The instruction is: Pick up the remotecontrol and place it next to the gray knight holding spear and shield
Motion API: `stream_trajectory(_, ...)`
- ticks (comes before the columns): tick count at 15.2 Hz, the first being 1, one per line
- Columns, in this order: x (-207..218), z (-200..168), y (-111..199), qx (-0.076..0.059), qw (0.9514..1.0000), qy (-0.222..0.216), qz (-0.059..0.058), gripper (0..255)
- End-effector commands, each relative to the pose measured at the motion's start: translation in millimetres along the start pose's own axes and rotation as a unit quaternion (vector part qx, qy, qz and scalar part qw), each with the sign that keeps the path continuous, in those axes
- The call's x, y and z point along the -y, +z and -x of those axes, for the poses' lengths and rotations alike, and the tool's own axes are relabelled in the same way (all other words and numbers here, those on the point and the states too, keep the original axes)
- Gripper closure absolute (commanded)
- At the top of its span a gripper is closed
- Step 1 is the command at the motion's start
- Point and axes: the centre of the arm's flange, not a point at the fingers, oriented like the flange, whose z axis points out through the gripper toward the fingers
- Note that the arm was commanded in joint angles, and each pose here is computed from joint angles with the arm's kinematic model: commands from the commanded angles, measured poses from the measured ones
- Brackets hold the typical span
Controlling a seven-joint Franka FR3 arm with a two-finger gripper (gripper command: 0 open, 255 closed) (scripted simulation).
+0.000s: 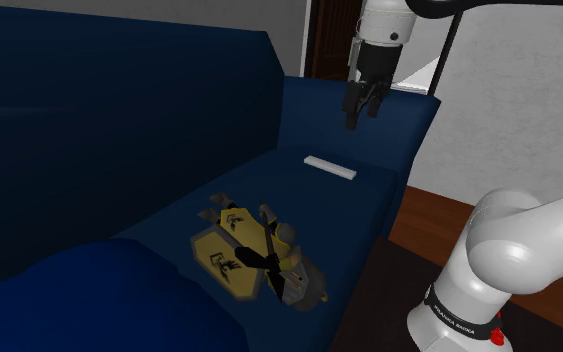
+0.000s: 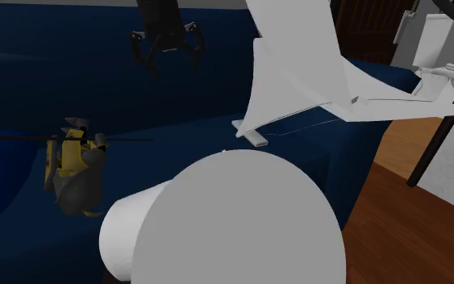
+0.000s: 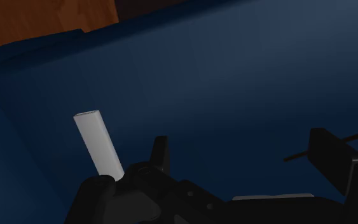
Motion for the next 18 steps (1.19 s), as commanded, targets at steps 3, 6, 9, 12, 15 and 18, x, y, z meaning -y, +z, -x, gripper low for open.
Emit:
stream_trajectory(3, -18, -12, 17, 0.002, 1.0000, -0.002, -0.006, 0)
stream_trajectory(6, -45, -31, 43, 0.005, 0.9999, -0.005, -0.014, 0)
stream_trajectory(9, -72, -49, 70, 0.009, 0.9997, -0.007, -0.023, 0)
stream_trajectory(12, -97, -67, 97, 0.012, 0.9994, -0.010, -0.032, 0)
stream_trajectory(15, -123, -85, 125, 0.015, 0.9990, -0.013, -0.040, 0)
stream_trajectory(18, -147, -104, 153, 0.019, 0.9985, -0.016, -0.049, 0)
